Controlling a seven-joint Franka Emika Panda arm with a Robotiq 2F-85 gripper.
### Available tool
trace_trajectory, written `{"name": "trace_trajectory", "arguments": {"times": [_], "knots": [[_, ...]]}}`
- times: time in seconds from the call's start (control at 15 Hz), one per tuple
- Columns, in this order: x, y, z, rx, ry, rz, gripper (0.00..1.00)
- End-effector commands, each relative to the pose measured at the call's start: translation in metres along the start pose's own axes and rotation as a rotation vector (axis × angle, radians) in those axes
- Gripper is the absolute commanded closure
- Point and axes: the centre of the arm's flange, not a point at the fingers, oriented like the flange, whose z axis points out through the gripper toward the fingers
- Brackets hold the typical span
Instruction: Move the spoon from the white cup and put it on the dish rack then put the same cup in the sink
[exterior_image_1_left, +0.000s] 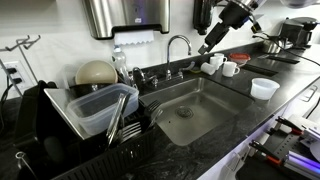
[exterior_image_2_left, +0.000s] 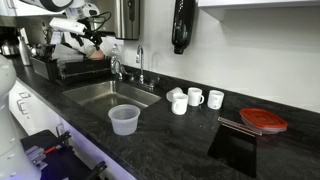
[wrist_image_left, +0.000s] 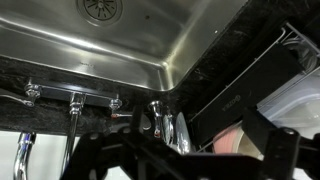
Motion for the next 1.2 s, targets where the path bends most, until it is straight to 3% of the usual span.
{"name": "trace_trajectory", "arguments": {"times": [0.0, 0.2, 0.4, 0.73, 0.93, 1.13], "knots": [[0.000, 0.018, 0.000, -0.036, 0.021, 0.038, 0.00], [-0.004, 0.066, 0.000, -0.145, 0.016, 0.098, 0.00], [-0.016, 0.124, 0.002, -0.278, -0.041, 0.141, 0.00], [-0.031, 0.191, 0.015, -0.482, -0.116, 0.199, 0.00], [-0.037, 0.217, 0.013, -0.513, -0.106, 0.300, 0.00], [-0.046, 0.213, 0.008, -0.488, -0.130, 0.275, 0.00]]}}
